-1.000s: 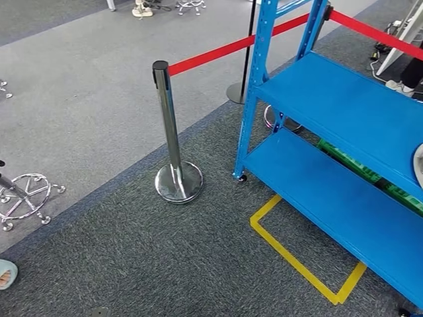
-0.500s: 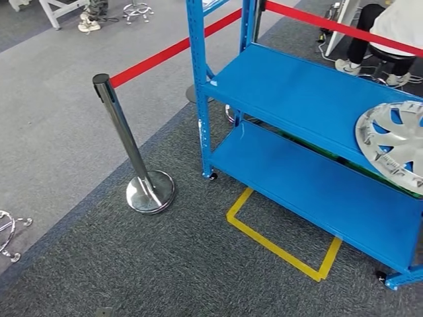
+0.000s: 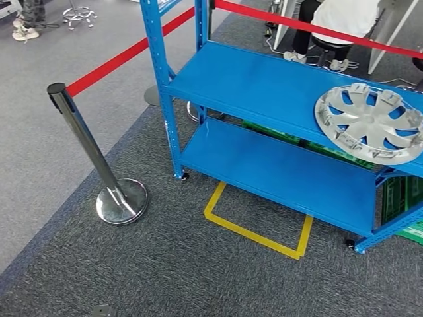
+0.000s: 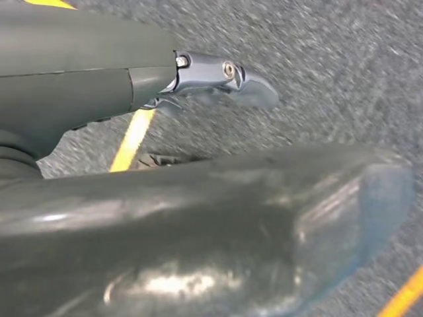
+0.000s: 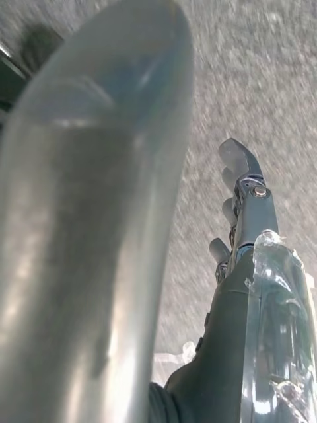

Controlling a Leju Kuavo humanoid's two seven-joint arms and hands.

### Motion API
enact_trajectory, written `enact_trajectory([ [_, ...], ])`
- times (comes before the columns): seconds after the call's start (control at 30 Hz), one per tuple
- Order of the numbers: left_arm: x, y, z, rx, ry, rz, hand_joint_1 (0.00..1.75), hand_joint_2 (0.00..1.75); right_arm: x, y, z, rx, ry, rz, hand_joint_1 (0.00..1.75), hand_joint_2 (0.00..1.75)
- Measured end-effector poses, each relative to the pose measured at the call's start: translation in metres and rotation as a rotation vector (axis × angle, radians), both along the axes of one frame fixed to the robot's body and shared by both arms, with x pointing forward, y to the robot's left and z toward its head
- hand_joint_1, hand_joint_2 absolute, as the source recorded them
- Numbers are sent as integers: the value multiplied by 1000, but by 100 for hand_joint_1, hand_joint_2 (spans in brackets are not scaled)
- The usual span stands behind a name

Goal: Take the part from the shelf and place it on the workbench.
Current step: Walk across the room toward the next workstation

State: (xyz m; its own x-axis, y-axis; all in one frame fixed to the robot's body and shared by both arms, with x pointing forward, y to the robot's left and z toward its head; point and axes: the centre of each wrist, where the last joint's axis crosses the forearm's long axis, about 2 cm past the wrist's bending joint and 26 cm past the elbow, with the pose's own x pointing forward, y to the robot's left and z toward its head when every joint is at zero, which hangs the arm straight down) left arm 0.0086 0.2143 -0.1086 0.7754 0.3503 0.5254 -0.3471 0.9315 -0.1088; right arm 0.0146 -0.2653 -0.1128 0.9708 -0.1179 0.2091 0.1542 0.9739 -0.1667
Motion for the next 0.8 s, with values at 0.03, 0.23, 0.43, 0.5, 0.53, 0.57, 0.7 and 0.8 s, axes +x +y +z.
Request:
enact_trajectory([
  [0.03, 0, 5, -1, -10, 1, 12, 0, 0, 0, 0, 0, 4, -39, -1, 0, 0],
  [0.23, 5, 24, -3, -7, 67, 13, 0, 0, 6, 1, 0, -13, -235, -43, 0, 0],
  [0.43, 4, 15, -2, -6, 77, -83, 0, 0, 0, -8, 0, -94, -126, -124, 0, 0],
  [0.5, 2, 13, -2, 2, 69, -116, 0, 0, -7, -11, 0, -128, -68, -161, 0, 0],
  [0.53, 2, 13, -2, 6, 68, -129, 0, 0, -10, -12, 0, -139, -49, -176, 0, 0],
  [0.57, 1, 13, -2, 9, 69, -140, 0, 0, -12, -13, 0, -148, -43, -187, 0, 0],
  [0.7, 1, 14, -2, 9, 101, -185, 0, 0, -16, -19, 0, -147, -114, -201, 0, 0],
  [0.8, 0, 15, -2, 10, 95, -195, 0, 0, -19, -20, 0, -110, -171, -192, 0, 0],
])
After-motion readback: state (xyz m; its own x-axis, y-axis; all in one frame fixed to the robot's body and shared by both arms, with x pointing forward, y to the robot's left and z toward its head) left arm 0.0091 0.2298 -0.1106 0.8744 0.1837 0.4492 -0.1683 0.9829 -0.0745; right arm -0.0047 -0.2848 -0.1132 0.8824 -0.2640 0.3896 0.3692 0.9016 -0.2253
